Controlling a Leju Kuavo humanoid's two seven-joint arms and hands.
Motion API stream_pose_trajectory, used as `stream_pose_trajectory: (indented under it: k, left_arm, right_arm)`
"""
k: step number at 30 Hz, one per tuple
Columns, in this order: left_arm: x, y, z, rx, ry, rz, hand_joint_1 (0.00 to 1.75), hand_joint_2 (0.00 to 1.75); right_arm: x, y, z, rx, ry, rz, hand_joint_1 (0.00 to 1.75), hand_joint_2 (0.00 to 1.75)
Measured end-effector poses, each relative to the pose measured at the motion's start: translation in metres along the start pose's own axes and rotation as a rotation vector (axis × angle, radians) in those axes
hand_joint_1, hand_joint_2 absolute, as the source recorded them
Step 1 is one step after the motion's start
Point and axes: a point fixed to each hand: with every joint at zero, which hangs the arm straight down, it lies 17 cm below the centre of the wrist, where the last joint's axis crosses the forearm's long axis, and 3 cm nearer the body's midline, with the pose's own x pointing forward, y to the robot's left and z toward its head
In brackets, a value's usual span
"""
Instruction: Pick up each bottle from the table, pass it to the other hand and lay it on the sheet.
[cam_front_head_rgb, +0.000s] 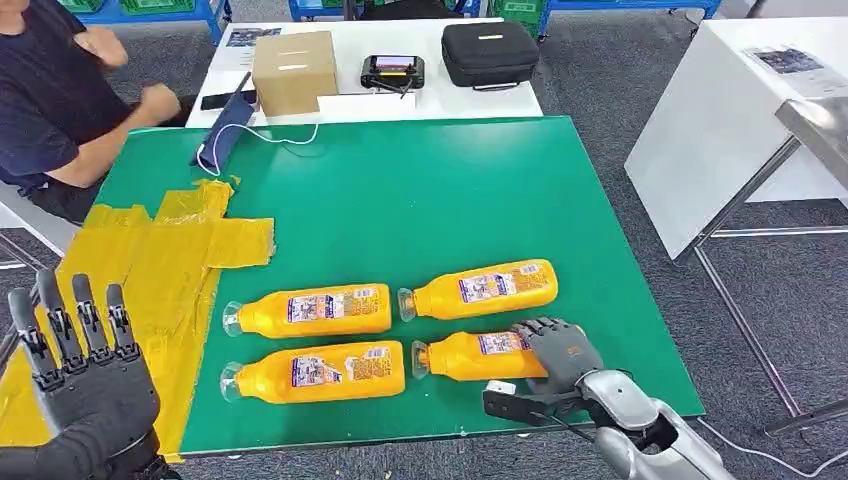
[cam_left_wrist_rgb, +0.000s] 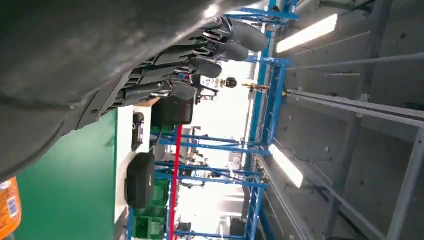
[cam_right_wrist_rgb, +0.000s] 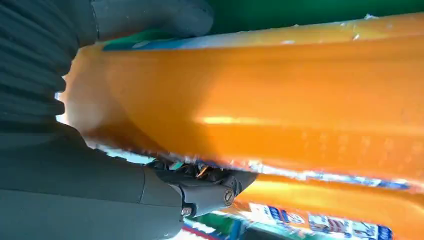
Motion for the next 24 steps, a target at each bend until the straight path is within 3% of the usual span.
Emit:
stream_pose_trajectory:
  k: [4, 6, 7, 9, 10, 11, 15, 24]
  left_arm:
    - [0.000, 0.000, 0.000, 0.001, 0.003, -0.002, 0.00, 0.00]
    - [-0.001, 0.002, 0.001, 0.006, 0.008, -0.008, 0.00, 0.00]
    - [-0.001, 0.003, 0.004, 0.007, 0.007, -0.013, 0.00, 0.00]
    - [0.000, 0.005, 0.009, 0.011, 0.003, -0.017, 0.00, 0.00]
    - [0.002, 0.010, 0.017, 0.028, 0.010, -0.031, 0.00, 0.00]
    - [0.004, 0.014, 0.021, 0.047, 0.017, -0.015, 0.00, 0.00]
    - [0.005, 0.016, 0.024, 0.060, 0.027, 0.000, 0.00, 0.00]
    - [0.006, 0.019, 0.025, 0.071, 0.028, -0.004, 0.00, 0.00]
  right_arm:
    - [0.005, -0.004, -0.001, -0.027, -0.012, -0.030, 1.75, 1.75]
    - [0.019, -0.012, -0.002, -0.082, -0.049, -0.127, 1.75, 1.75]
    - [0.046, -0.031, 0.003, -0.156, -0.152, -0.391, 1.75, 1.75]
    - [0.071, -0.049, 0.021, -0.224, -0.219, -0.670, 1.75, 1.75]
    - [0.073, -0.095, 0.046, -0.426, -0.239, -0.835, 1.75, 1.75]
    - [0.072, -0.140, 0.072, -0.606, -0.285, -0.904, 1.75, 1.75]
    - [0.078, -0.172, 0.097, -0.728, -0.327, -0.954, 1.75, 1.75]
    - [0.078, -0.187, 0.110, -0.786, -0.339, -0.985, 1.75, 1.75]
